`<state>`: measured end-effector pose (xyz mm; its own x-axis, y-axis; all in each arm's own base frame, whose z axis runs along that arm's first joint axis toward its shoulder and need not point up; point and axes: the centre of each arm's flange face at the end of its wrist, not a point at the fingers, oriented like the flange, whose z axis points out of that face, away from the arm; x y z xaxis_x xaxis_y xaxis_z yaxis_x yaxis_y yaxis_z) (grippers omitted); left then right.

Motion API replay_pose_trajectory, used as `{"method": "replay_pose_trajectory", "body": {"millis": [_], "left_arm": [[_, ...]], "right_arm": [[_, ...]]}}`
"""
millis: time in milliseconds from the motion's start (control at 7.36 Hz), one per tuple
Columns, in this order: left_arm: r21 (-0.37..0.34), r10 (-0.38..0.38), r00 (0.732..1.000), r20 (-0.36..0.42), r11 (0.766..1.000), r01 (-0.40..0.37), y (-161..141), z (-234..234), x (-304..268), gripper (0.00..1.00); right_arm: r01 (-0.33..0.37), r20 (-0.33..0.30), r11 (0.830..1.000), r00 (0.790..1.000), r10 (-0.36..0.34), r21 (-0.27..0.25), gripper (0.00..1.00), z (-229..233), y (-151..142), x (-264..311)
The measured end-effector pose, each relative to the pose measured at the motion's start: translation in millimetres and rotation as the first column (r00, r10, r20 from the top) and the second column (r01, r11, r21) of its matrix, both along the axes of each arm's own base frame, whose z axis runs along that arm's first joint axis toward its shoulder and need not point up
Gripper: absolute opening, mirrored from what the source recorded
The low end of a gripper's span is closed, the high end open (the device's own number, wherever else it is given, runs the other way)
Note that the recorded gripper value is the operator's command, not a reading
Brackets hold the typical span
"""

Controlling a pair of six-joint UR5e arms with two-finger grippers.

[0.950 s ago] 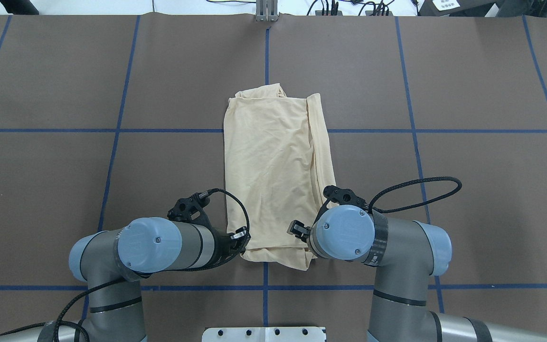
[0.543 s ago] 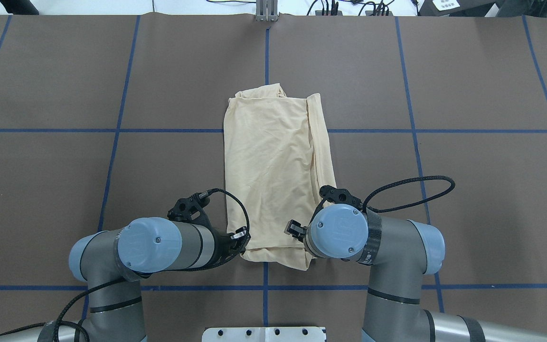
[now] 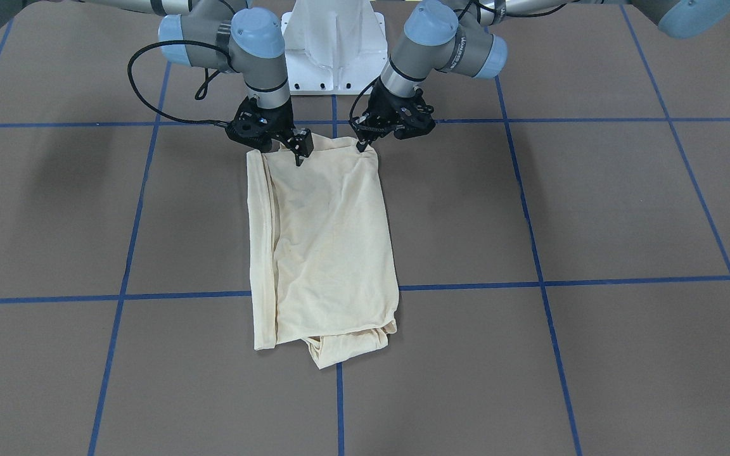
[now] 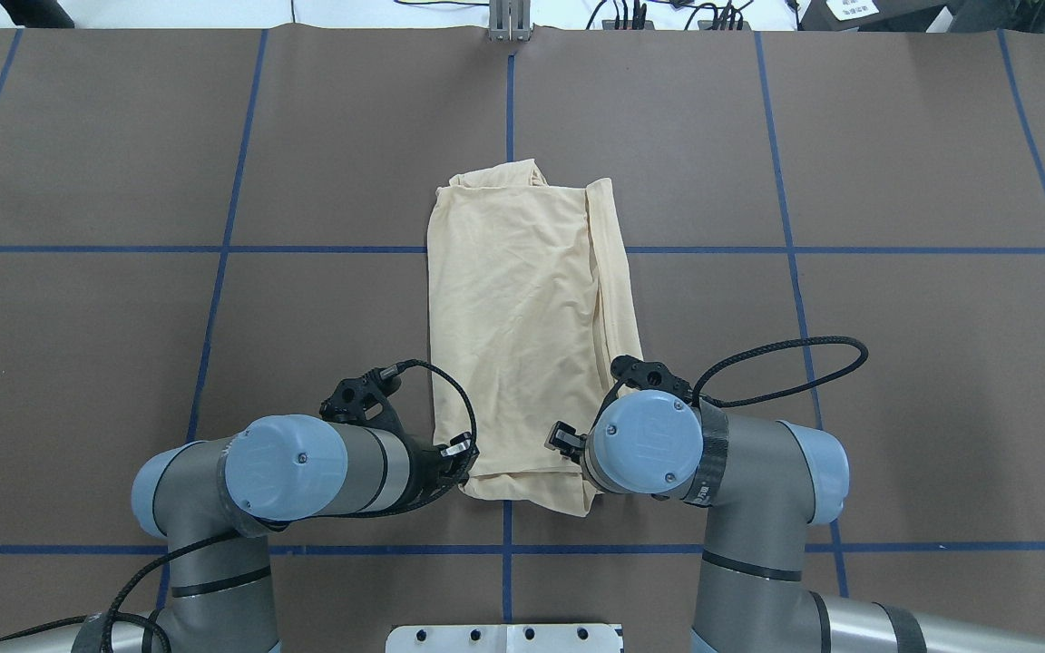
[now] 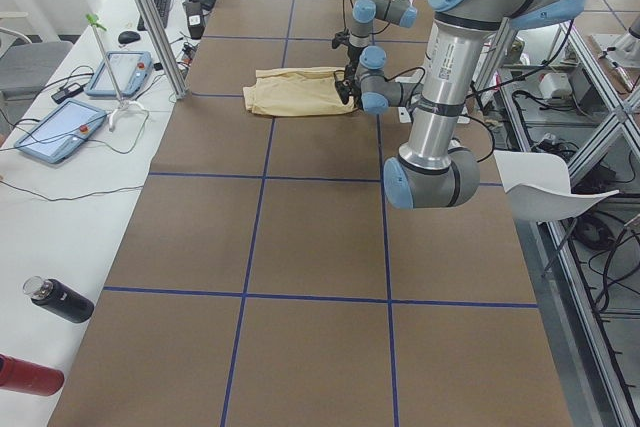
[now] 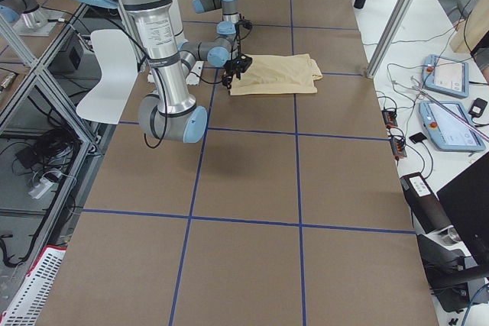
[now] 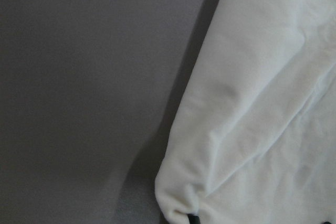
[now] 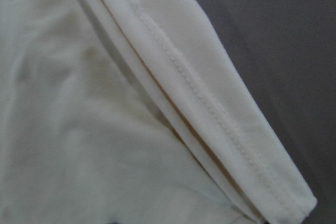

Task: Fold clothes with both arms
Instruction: 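Hold the near end of the folded shirt with both grippers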

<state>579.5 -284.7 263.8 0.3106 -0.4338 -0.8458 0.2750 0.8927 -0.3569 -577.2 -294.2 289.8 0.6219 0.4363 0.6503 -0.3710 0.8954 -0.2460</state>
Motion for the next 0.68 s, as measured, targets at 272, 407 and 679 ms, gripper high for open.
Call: {"method": "replay_pose_trajectory", "body": {"millis": [272, 407, 679], "left_arm": [[0.0, 0.0, 1.0, 0.0, 1.0, 0.0, 0.0, 0.0, 0.0, 0.0], [0.0, 0.0, 1.0, 0.0, 1.0, 0.0, 0.0, 0.0, 0.0, 0.0], [0.0, -0.001, 1.0, 0.0, 1.0, 0.001, -0.6, 0.0, -0.3, 0.0]], "right_arm": [[-0.002, -0.002, 1.0, 1.0, 0.002, -0.002, 0.72, 0.3, -0.6, 0.2], [-0.002, -0.003, 1.0, 1.0, 0.002, -0.003, 0.71, 0.3, -0.6, 0.2], [-0.003, -0.003, 1.0, 1.0, 0.003, -0.003, 0.52, 0.1, -0.7, 0.2]]}}
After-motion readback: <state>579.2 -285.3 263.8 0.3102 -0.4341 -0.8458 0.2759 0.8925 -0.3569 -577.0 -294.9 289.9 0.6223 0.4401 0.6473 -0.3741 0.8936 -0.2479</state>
